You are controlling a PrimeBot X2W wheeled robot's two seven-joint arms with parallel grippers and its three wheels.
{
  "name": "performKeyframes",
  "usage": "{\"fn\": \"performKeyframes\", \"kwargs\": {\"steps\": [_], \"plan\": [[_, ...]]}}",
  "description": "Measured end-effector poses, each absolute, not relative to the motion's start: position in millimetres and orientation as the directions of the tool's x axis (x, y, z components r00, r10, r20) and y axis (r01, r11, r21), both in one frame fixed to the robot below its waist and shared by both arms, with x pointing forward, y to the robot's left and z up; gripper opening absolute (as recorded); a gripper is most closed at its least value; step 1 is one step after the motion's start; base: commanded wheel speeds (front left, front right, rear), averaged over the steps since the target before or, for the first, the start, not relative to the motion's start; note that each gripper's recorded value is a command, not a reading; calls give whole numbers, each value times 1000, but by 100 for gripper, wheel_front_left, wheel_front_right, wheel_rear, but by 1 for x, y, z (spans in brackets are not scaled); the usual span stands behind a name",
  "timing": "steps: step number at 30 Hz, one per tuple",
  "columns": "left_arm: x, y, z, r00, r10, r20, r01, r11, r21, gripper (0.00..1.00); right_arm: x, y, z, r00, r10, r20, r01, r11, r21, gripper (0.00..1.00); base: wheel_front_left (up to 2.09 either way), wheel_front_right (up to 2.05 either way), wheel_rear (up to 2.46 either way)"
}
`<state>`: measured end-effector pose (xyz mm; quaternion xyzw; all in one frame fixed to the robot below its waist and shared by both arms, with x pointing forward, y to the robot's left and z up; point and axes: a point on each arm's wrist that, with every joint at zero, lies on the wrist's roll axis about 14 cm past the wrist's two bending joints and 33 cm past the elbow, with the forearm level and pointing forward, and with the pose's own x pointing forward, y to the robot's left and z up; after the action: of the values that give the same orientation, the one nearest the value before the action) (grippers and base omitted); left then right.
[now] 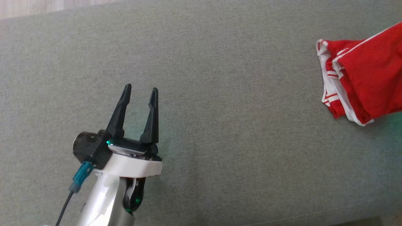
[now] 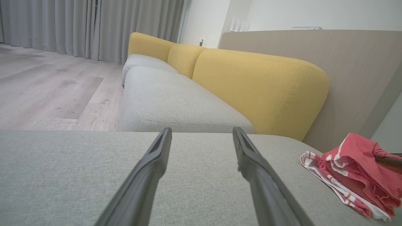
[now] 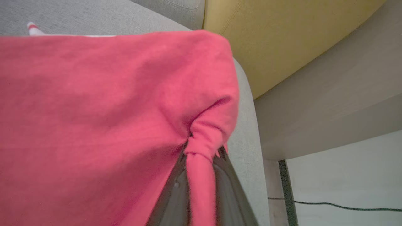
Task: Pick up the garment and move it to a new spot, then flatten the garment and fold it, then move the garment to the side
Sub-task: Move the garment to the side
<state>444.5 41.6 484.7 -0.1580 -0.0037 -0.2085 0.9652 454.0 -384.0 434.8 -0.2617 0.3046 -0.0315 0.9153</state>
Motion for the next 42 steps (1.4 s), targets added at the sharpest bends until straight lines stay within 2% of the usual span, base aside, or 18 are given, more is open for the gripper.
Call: {"fn": "performKeyframes", "kwargs": {"steps": [7, 8, 9, 10, 11, 16, 19, 25, 26, 30, 33, 37, 42], "plan": [[444, 47, 485, 917, -392, 71, 395, 868, -300, 100, 451, -379, 422, 798, -227, -559, -54, 896, -441, 0, 0, 0, 0], [444, 47, 486, 917, -392, 73, 395, 869, -299, 100, 450, -379, 422, 797, -231, -558, -45, 898, -437, 7, 0, 0, 0], [443, 47, 487, 917, -392, 76, 396, 869, -298, 100, 449, -380, 422, 797, -235, -557, -37, 901, -433, 7, 0, 0, 0], [443, 47, 488, 917, -392, 78, 397, 868, -297, 100, 449, -380, 423, 800, -237, -551, -26, 904, -426, 33, 0, 0, 0], [443, 47, 489, 916, -393, 81, 398, 868, -296, 100, 448, -380, 423, 801, -238, -550, -20, 906, -423, 100, 0, 0, 0], [441, 46, 496, 914, -395, 94, 405, 867, -290, 100, 447, -385, 437, 823, -251, -509, 22, 910, -413, 100, 0, 0, 0], [438, 46, 501, 913, -394, 106, 407, 868, -285, 100, 453, -384, 456, 865, -248, -436, 67, 919, -389, 100, 0, 0, 0], [431, 51, 513, 916, -379, 131, 401, 874, -274, 100, 481, -344, 522, 974, -143, -176, 85, 949, -302, 100, 0, 0, 0], [431, 51, 513, 916, -379, 131, 401, 874, -274, 100, 481, -344, 522, 974, -143, -176, 85, 949, -302, 100, 0, 0, 0], [421, 54, 521, 916, -373, 146, 400, 877, -267, 100, 492, -295, 576, 998, -44, 47, 53, 979, -195, 100, 0, 0, 0], [415, 55, 527, 916, -368, 161, 400, 878, -265, 100, 484, -260, 595, 987, 5, 162, 13, 994, -106, 100, 0, 0, 0], [409, 62, 526, 927, -343, 152, 372, 891, -260, 100, 459, -213, 569, 985, 46, 169, -50, 999, 18, 100, 0, 0, 0], [400, 78, 510, 951, -293, 96, 308, 910, -277, 100, 422, -181, 517, 995, 58, 75, -67, 990, 122, 100, 0, 0, 0]]}}
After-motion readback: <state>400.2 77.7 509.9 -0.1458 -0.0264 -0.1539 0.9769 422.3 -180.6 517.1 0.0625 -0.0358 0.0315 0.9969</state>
